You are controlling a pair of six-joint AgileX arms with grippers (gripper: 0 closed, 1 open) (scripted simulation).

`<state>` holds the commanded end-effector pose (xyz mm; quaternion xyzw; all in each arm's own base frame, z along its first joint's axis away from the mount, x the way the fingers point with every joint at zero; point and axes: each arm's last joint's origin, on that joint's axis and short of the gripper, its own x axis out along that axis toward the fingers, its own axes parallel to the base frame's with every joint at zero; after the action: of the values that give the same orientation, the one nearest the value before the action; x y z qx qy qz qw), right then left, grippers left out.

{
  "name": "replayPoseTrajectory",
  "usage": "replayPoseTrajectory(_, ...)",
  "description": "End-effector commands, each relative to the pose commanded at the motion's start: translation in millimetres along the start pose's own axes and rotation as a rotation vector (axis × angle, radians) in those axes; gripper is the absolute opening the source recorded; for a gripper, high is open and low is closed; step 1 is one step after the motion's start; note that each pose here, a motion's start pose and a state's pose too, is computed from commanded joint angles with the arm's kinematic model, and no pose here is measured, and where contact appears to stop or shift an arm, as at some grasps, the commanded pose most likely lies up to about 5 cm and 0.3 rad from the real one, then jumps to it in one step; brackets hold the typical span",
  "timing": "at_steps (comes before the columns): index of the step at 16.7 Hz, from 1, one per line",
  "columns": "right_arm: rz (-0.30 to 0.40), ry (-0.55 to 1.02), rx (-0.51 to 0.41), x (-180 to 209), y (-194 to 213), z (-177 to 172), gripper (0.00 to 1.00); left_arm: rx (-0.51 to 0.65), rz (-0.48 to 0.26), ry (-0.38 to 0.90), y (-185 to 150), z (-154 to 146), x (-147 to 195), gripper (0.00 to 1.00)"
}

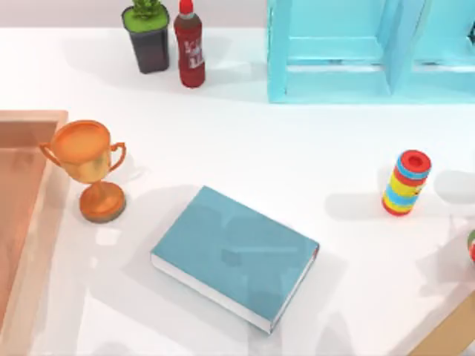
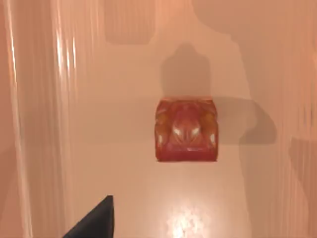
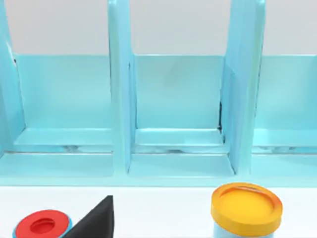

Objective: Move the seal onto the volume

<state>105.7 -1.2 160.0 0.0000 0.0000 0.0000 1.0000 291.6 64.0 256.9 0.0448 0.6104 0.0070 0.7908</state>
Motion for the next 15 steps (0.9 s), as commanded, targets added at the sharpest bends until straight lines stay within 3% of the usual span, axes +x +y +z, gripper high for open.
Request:
replayPoseTrajectory(6, 0.0, 0.0, 0.0, 0.0, 0.0, 0.0, 1.0, -0.031, -0.071, 0.236, 30.5, 37.0, 36.9, 1.0)
replayPoseTrajectory(15, 0.0, 0.0, 0.0, 0.0, 0.0, 0.0, 1.0, -0.033, -0.077, 0.254, 30.3, 36.6, 51.4, 1.0)
